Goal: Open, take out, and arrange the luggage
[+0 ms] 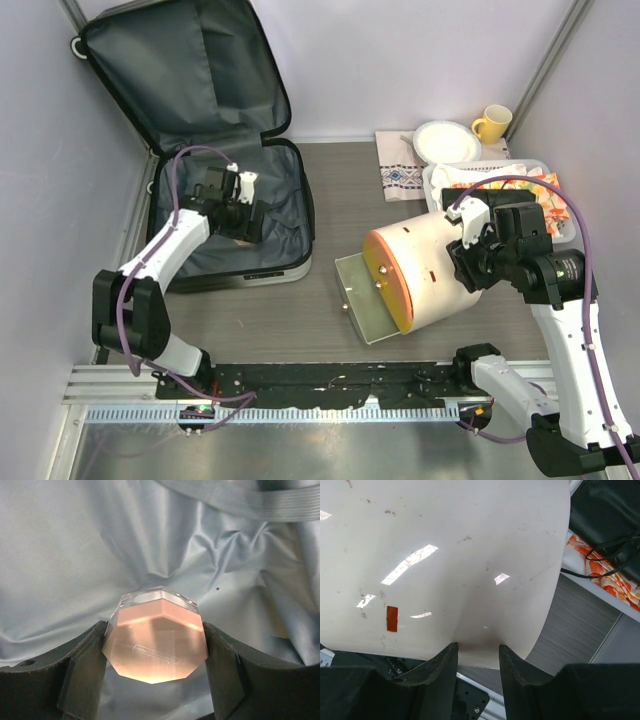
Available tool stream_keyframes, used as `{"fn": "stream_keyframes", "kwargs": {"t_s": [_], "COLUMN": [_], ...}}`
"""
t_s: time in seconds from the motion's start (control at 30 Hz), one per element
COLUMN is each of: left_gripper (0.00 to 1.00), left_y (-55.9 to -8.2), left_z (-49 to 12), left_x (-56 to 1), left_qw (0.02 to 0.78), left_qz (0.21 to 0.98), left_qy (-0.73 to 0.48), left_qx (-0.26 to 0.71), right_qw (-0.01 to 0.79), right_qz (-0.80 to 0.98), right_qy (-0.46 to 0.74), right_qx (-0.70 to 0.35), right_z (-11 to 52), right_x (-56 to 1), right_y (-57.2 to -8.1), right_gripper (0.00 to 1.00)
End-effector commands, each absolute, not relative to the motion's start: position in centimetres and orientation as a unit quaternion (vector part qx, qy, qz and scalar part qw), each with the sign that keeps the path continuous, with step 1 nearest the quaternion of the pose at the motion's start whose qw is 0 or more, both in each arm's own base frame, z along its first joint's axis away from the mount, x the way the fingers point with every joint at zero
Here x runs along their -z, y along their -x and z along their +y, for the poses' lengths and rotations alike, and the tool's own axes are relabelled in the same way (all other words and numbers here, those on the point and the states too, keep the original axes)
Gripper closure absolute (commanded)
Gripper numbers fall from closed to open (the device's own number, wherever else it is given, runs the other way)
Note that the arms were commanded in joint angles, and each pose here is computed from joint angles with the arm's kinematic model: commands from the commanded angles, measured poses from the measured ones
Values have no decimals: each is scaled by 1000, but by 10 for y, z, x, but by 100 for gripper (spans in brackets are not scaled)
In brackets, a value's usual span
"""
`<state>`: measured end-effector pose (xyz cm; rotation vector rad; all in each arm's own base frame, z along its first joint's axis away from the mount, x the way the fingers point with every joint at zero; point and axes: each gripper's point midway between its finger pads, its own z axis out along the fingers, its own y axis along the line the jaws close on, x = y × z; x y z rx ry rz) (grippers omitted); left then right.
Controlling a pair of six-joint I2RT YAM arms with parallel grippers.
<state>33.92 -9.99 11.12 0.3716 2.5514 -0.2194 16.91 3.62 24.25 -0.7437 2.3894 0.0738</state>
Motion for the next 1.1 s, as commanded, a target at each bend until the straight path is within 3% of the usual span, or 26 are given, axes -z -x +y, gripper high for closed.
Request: {"fn": "stream_keyframes", "kwargs": {"t_s": [0.0,0.33,0.6,1.07], "left_gripper": [61,62,63,63], "left_y": [-345,-278,-217,-203], "left_z": [-127,-231,-303,-385], "left_x": [-153,-199,-191,-186], "left_qw": [317,364,358,411], "left_qz": [923,836,791,733], "left_qy": [-175,-329,-380,-403], "left_qx": [128,243,320,364], "right_qw": [215,226,238,253], "right_qz": [932,928,926,924], "right_qy": [290,294,287,280], "right_qx": [-24,-34,-53,-68], "right_z": [24,29,37,45], "right_x": [-220,-224,-226,-231], "right_y": [-133,-138,-142,-152], "right_gripper": [56,56,56,56]}}
